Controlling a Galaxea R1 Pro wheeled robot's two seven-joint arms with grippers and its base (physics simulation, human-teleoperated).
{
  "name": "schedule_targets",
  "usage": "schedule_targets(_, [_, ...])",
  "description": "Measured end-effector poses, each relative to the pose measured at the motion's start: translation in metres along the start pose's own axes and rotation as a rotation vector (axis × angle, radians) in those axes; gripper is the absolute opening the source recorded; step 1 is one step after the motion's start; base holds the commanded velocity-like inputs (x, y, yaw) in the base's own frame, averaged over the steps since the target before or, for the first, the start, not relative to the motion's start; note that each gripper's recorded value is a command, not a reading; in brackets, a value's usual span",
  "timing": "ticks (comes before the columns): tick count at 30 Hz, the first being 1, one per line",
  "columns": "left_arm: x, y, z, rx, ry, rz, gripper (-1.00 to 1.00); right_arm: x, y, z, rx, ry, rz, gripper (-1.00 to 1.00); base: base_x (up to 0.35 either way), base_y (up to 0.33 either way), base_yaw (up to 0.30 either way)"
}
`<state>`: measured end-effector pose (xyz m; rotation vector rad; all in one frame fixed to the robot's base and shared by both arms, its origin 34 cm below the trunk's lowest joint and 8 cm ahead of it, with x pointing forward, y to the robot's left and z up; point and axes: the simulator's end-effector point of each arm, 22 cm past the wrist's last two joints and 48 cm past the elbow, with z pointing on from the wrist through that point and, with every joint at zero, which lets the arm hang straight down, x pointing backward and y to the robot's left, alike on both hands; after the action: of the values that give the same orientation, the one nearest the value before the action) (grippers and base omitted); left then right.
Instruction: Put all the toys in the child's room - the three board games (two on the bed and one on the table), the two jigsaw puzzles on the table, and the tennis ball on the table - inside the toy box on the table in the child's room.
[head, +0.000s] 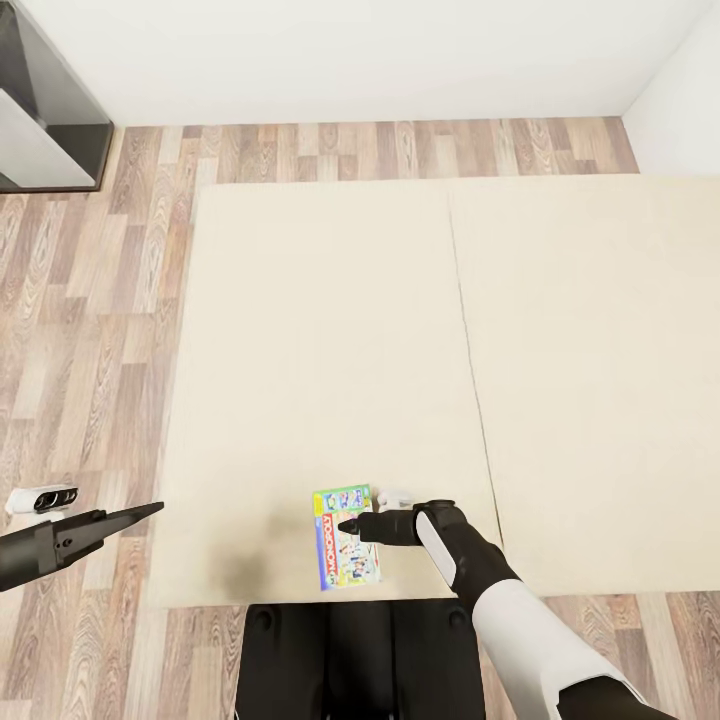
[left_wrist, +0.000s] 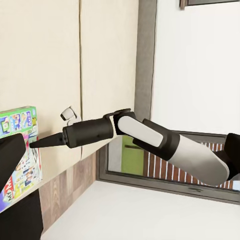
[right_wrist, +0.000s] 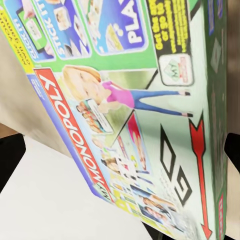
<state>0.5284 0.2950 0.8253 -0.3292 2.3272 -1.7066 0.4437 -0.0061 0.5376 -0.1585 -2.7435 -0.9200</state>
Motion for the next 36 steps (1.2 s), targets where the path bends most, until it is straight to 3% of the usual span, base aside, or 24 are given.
schedule_targets(22, [-0.0004, -0.0001, -0.0004, -0.001, -0.001, 0.001, 1.00, -0.0002, 0.0001, -0.0001, -0.002, -0.001, 0.001, 1.00, -0.014, 0.014, 0.000])
schedule_targets(36, [-0.0002, 0.0000, -0.0003, -0.001, 0.000, 0.001, 1.00, -0.0001, 0.0003, -0.0001, -0.002, 0.000, 0.001, 1.00, 0.000, 0.144, 0.000])
